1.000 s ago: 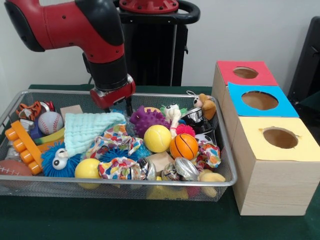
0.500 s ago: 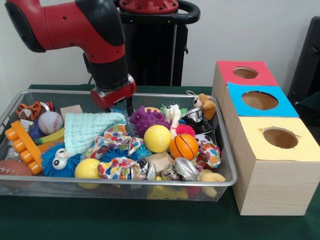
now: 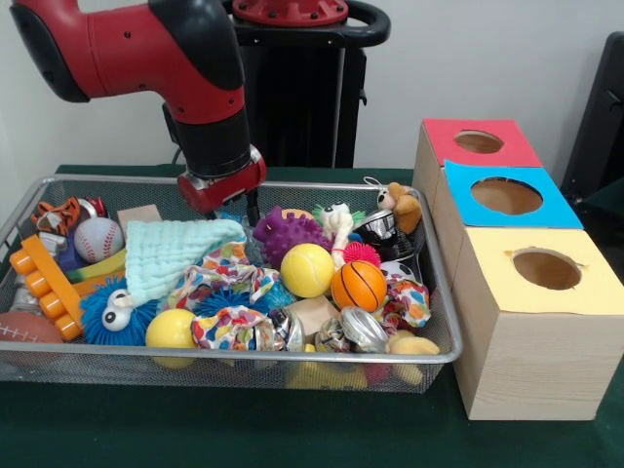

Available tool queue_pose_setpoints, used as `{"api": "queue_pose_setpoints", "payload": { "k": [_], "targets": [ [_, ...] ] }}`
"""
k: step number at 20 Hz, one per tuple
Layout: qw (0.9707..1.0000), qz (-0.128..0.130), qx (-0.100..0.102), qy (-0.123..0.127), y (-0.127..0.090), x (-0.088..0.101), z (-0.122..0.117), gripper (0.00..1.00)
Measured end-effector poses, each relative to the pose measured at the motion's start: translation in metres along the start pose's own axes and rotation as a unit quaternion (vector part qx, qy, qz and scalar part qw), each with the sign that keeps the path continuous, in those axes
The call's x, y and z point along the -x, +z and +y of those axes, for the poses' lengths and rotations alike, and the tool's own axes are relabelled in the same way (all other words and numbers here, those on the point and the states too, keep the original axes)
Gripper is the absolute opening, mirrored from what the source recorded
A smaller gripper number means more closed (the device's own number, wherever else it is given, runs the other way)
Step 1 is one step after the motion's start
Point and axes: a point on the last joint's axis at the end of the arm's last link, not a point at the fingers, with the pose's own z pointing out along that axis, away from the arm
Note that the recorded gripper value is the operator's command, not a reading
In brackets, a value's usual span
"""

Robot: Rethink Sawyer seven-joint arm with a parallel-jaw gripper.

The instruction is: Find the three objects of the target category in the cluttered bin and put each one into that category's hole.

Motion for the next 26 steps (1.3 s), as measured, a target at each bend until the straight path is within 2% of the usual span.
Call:
{"api": "queue_pose_setpoints", "payload": {
  "k": [13, 20, 21, 23, 26],
  "targets": [
    [0.9991, 0.019, -0.023, -0.030, 0.000, 0.005, 0.004, 1.00],
    [0.9986, 0.023, -0.031, -0.037, 0.000, 0.006, 0.009, 1.00],
    [0.9985, 0.024, -0.031, -0.038, 0.000, 0.006, 0.010, 0.00],
    [0.9986, 0.025, -0.024, -0.040, 0.001, 0.005, 0.017, 0.00],
    [0.9985, 0.023, -0.025, -0.042, 0.001, 0.005, 0.019, 0.00]
  ]
}}
